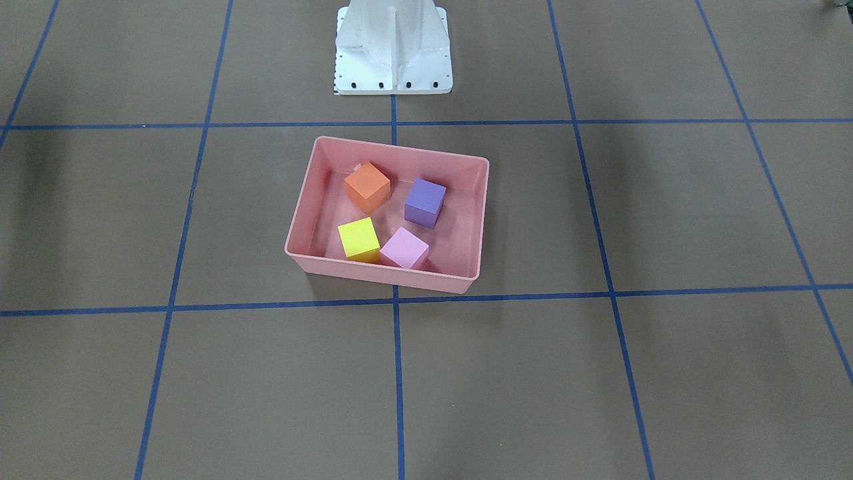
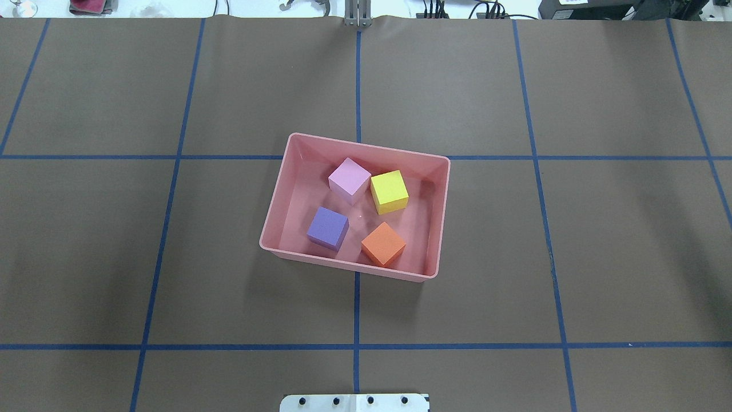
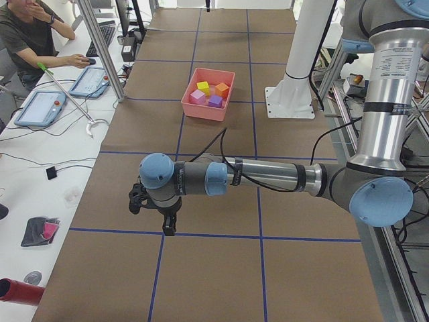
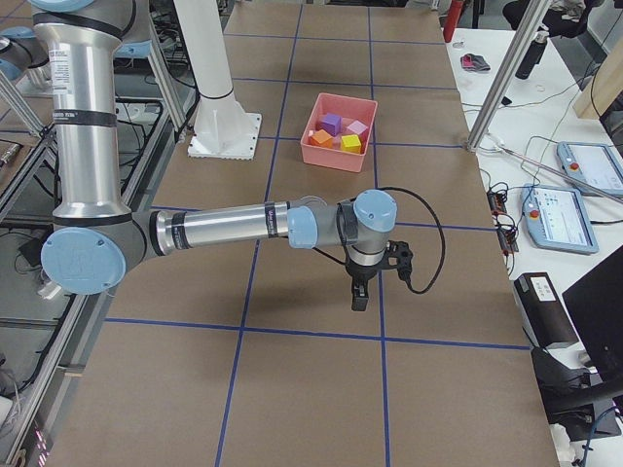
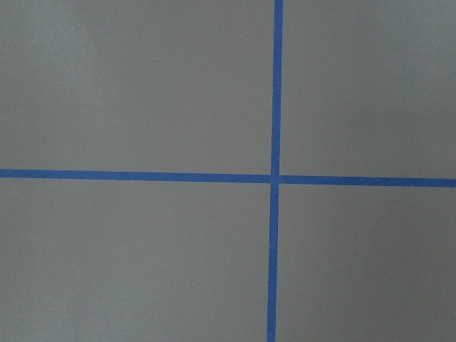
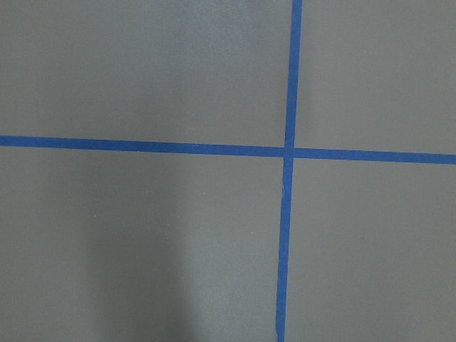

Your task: Place blocks into pink bin with both arms

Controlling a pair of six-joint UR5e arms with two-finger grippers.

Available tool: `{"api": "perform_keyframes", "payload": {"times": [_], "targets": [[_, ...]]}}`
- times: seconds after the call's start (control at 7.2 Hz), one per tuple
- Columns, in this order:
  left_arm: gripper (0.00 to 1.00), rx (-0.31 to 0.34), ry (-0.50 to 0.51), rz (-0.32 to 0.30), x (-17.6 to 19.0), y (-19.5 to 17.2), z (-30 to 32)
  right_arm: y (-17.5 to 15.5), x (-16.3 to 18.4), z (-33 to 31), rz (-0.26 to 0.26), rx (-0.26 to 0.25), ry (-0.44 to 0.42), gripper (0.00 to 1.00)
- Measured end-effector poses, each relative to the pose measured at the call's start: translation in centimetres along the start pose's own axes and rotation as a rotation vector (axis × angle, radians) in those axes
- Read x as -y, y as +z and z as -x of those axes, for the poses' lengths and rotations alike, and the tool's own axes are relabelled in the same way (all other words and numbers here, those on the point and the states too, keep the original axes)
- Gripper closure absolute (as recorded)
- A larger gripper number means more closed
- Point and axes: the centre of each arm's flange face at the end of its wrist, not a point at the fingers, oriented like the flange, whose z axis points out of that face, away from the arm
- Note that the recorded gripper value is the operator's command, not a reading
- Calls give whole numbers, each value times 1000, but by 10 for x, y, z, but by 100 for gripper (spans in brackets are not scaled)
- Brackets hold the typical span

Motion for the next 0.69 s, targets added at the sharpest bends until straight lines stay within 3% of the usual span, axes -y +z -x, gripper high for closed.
{"api": "perform_keyframes", "payload": {"times": [0.69], "targets": [[0,5,-7,8,-13,5,6,-6,-5,-11,0,29,35,0]]}}
